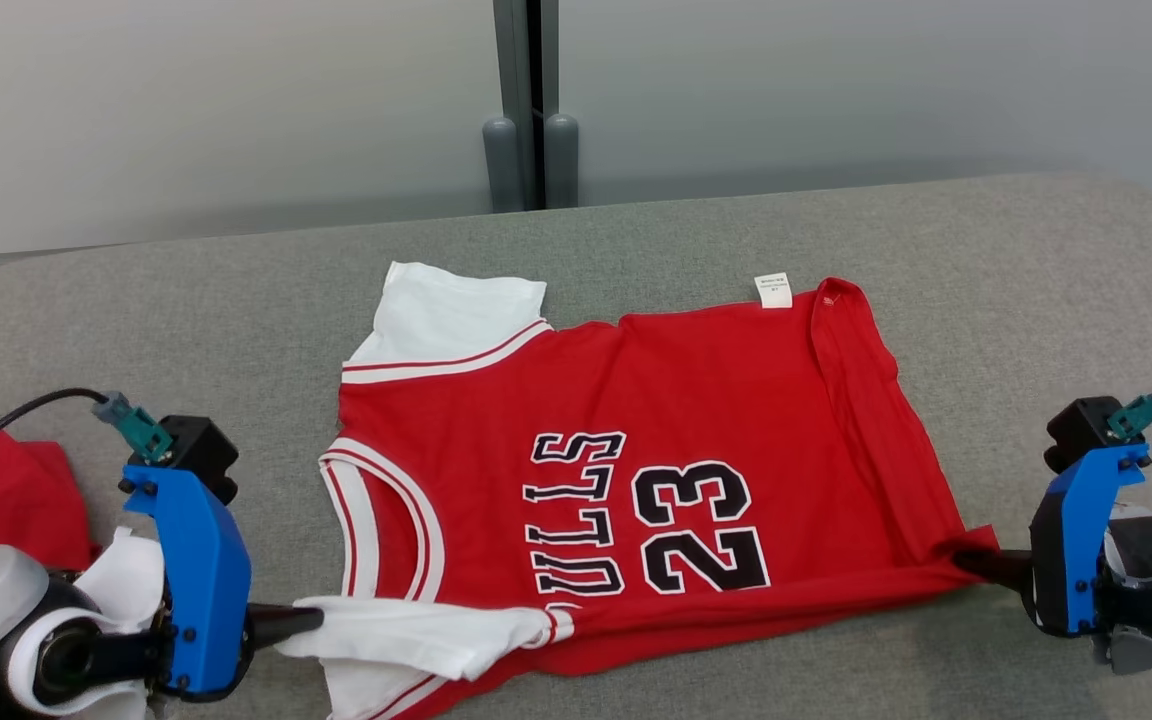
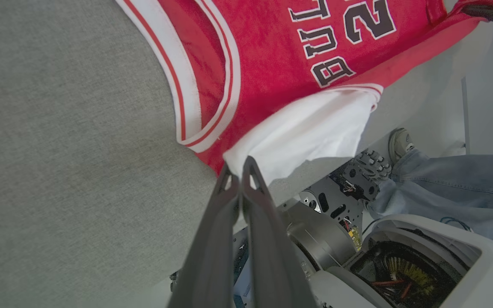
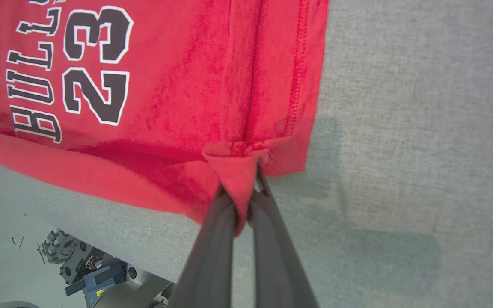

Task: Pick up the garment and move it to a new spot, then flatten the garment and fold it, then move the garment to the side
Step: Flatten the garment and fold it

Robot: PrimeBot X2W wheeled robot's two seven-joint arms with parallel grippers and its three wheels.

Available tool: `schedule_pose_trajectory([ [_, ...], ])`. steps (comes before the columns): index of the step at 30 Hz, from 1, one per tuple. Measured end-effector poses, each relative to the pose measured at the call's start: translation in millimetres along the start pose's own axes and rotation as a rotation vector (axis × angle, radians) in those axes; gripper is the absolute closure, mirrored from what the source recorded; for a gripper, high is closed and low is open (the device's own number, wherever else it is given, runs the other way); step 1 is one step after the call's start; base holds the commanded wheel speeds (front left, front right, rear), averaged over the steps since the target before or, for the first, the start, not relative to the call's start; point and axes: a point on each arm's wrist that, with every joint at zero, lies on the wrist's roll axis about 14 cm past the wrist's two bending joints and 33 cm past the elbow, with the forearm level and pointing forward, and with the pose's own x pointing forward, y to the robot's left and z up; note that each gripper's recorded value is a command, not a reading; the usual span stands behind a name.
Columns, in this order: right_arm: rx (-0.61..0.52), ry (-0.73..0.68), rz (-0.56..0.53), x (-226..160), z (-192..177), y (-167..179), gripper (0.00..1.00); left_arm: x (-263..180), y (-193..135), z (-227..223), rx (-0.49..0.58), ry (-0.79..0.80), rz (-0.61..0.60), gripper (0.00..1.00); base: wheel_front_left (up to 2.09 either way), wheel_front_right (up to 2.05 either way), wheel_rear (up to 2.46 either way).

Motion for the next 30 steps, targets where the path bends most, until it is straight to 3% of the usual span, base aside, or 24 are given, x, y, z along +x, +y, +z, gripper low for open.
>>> schedule_pose_trajectory([
  [7,0.050,0.046,-0.036,15.8,7.9,-6.6,0.99,22.9,12.5,30.0,-0.032,-0.018,-0.011,1.00,0.00,0.00,0.00],
  [9,0.062,0.035,-0.035,19.4,14.3,-4.7,0.79,27.5,15.6,38.3,-0.042,-0.040,-0.012,1.00,0.00,0.00,0.00],
  [10,0.064,0.026,-0.035,21.3,17.8,-3.3,0.60,29.2,17.0,42.7,-0.048,-0.053,-0.014,1.00,0.00,0.00,0.00],
  [11,0.066,0.015,-0.034,23.1,21.0,-1.9,0.13,31.0,17.9,45.8,-0.053,-0.061,-0.016,0.77,0.00,0.00,0.00],
  [12,0.070,0.003,-0.033,24.6,24.0,-0.8,0.00,32.5,20.4,48.6,-0.059,-0.076,-0.011,0.40,0.00,0.00,0.00],
  [13,0.074,-0.013,-0.033,26.0,27.0,0.3,0.00,33.7,23.7,50.6,-0.067,-0.087,-0.004,0.00,0.00,0.00,0.00],
  [20,0.075,-0.240,-0.040,22.8,65.7,5.4,0.00,24.9,36.6,76.7,-0.027,-0.271,0.046,0.00,0.00,0.00,0.00],
  [25,-0.026,-0.541,-0.014,1.9,110.7,27.5,0.00,-5.6,45.4,111.8,0.089,-0.541,0.134,0.00,0.00,0.00,0.00],
  [30,-0.080,-0.785,-0.041,-17.8,120.8,26.9,0.00,-34.2,49.7,128.0,0.154,-0.803,0.219,0.00,0.00,0.00,0.00],
])
